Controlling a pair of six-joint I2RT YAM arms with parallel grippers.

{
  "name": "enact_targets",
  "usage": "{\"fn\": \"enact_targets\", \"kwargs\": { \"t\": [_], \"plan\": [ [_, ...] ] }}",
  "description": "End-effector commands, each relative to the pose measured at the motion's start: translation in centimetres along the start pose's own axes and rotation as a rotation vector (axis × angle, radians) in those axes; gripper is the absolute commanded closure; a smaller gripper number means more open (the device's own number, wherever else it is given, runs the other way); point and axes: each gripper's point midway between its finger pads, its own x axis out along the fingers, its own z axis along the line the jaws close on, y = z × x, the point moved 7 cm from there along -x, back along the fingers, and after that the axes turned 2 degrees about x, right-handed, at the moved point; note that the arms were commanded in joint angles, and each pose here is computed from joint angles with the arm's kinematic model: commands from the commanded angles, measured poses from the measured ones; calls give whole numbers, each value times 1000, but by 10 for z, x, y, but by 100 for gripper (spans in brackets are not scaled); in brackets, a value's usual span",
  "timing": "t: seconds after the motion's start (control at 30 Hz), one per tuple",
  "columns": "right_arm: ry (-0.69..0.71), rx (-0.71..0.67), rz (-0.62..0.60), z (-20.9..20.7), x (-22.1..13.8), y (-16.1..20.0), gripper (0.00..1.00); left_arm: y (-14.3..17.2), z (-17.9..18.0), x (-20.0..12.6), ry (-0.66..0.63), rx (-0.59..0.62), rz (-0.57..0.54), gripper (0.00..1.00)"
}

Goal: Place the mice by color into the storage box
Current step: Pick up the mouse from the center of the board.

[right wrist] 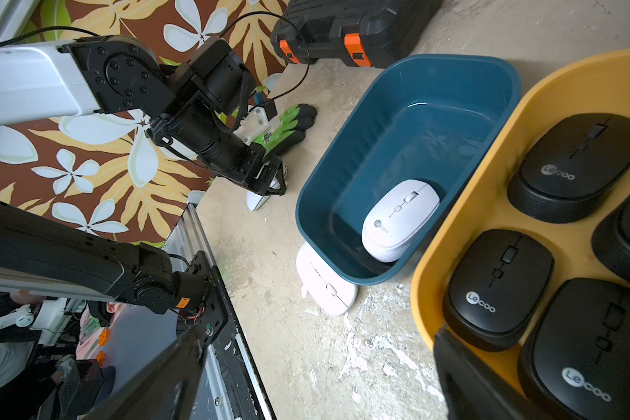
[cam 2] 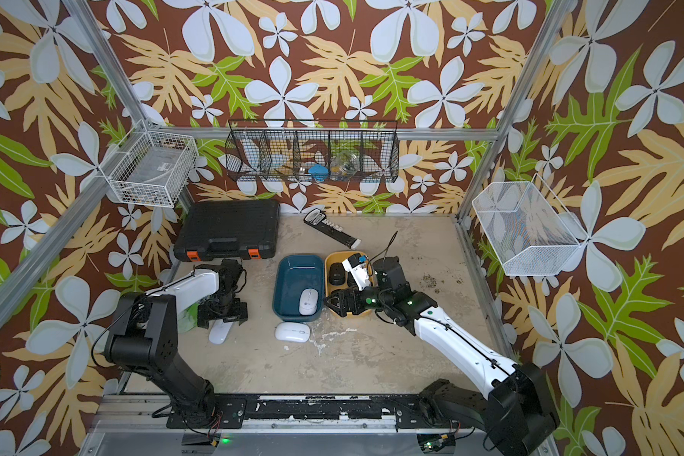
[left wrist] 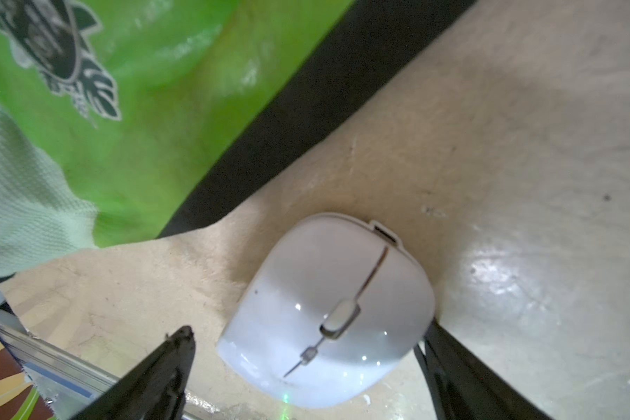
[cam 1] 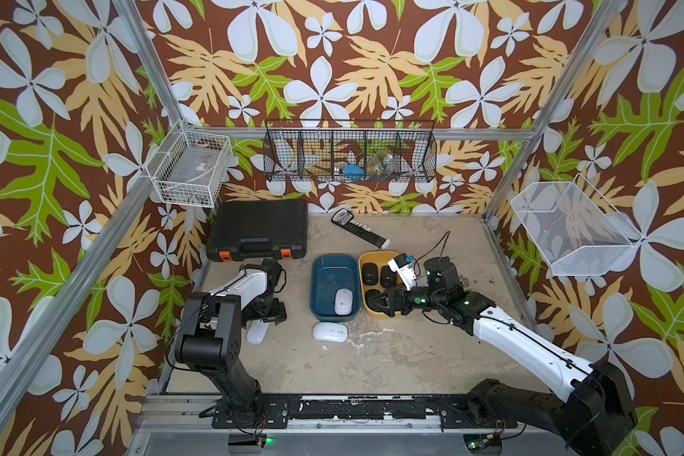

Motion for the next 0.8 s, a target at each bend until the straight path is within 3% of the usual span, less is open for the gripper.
{"fn": "enact_targets", "kwargs": {
  "t": [0.0,0.23,0.57,0.77],
  "plan": [
    [-25,-5,-15,4,-1,-3,0,-1,-5,10,20,30,19,3],
    [-25,10,-26,5,-2,-4,0,2,-11,11,83,49,31,17],
    [-20,27,-43,6,-4,-5,0,8,-20,7,197,56,39,23],
    [-3,39,-43,4,-5,-4,0,5,-23,2,227,63,15,33]
  ]
}}
